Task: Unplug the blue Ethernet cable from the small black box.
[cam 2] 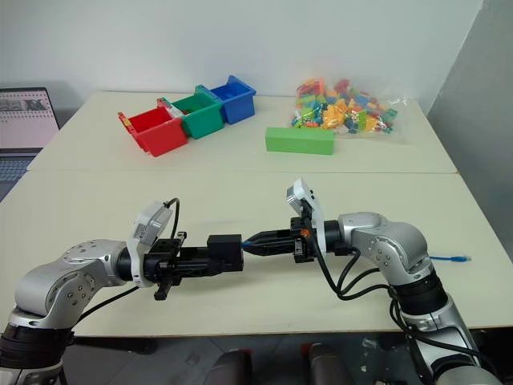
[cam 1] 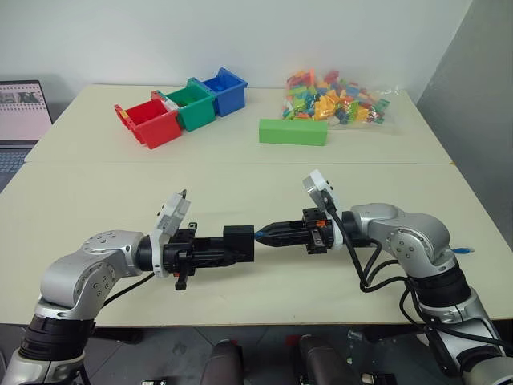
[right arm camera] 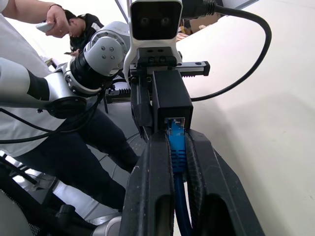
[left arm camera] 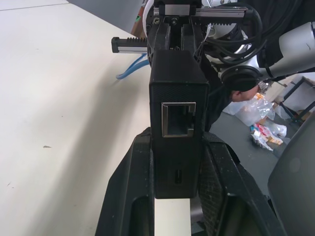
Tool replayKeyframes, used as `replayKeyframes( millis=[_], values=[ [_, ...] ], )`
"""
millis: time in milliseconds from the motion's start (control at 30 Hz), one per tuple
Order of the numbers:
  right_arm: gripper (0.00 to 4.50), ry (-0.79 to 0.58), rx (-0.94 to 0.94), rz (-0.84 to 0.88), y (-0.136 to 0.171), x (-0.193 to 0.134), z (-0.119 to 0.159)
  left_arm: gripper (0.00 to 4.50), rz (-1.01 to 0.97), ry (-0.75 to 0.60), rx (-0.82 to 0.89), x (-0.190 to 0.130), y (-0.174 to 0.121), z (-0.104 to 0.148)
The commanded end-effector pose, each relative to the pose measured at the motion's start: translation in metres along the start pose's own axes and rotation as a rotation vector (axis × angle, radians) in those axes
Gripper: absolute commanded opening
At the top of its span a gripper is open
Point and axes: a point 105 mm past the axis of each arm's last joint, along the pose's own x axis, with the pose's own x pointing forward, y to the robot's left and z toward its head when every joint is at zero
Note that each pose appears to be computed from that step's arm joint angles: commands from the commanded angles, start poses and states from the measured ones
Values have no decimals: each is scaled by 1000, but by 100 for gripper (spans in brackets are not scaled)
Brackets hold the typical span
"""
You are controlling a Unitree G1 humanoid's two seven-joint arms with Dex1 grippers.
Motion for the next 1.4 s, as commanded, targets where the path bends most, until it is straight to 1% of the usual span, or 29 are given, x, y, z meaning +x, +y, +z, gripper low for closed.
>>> replayKeyframes(
  millis=[33,167,267,333,400,467,533,600,667,700,800,867,1033,1067,1133,1200,1267,1333,1400],
  values=[
    [4,23,-34,-6,-2,-7,4,79,-19,6,24,-3,-4,2],
    [4,47,-9,-94,-16,-28,-5,79,72,-23,22,-18,2,3],
    [4,44,-11,-152,-25,-37,-8,79,137,-40,16,-27,5,2],
    [4,20,-30,-216,-36,-43,-7,79,209,-57,8,-35,10,0],
    [4,-35,-66,-316,-54,-44,3,79,267,-62,-3,-42,13,-3],
    [4,-67,-130,-446,-77,-44,13,79,311,-70,-6,-45,16,-4],
    [4,-66,-192,-566,-100,-43,20,79,331,-73,-15,-46,17,-4],
    [4,-56,-244,-771,-135,-48,27,79,373,-78,5,-45,23,-3],
    [4,14,-291,-1014,-173,-57,29,79,424,-89,40,-43,32,2],
    [4,33,-290,-1082,-183,-61,28,79,446,-90,52,-43,36,3],
    [4,37,-261,-1163,-197,-65,27,79,488,-97,63,-42,41,5],
    [75,35,-235,-1200,-203,-69,25,79,517,-102,63,-42,45,5],
    [195,-2,-228,-1190,-204,-70,29,79,566,-120,71,-42,49,5],
    [211,-16,-236,-1177,-203,-70,32,79,589,-125,75,-43,53,5],
    [263,-45,-279,-1101,-195,-65,42,79,688,-150,84,-49,67,9],
    [314,-68,-337,-932,-176,-49,50,79,824,-160,100,-58,86,12],
    [360,-69,-408,-698,-140,-29,53,79,973,-186,149,-71,107,19],
    [360,-48,-447,-535,-104,-17,52,79,1098,-216,204,-81,125,26],
    [360,-30,-459,-450,-79,-11,51,79,1163,-220,237,-85,138,28]
  ],
)
